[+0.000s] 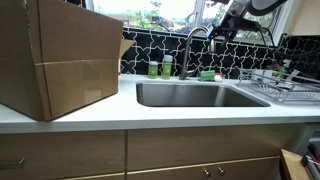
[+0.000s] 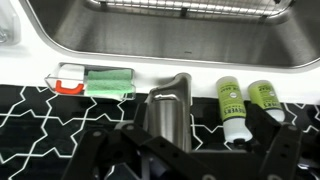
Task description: Move the faucet head to the right and then open the tap
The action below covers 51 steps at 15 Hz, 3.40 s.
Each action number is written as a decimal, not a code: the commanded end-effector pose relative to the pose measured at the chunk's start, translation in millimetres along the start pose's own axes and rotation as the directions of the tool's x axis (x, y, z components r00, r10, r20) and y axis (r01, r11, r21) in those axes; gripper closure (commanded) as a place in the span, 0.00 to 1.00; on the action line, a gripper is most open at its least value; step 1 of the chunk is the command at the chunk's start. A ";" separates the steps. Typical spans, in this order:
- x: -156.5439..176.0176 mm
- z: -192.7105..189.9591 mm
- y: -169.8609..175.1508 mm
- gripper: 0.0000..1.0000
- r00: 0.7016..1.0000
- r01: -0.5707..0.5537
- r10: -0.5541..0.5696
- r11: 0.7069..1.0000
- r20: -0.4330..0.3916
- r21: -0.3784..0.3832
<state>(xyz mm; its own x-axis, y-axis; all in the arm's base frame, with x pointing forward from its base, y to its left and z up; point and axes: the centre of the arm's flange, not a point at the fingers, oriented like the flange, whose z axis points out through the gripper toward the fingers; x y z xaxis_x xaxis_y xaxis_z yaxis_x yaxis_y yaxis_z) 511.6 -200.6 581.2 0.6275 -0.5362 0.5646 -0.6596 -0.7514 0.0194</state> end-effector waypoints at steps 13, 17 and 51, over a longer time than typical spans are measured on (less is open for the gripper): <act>-12.4 -41.3 81.9 0.00 0.996 0.083 -0.084 0.996 0.024 0.021; -1.5 -32.9 88.0 0.00 0.996 0.064 -0.065 0.998 0.060 0.025; 123.0 170.8 178.6 0.00 0.888 0.388 -0.451 0.836 0.084 0.389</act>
<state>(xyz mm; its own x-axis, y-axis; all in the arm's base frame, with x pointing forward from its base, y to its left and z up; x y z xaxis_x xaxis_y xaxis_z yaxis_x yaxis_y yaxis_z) 512.5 -442.0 522.2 0.8630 -0.2244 0.4526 -0.2153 -0.9739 -0.0723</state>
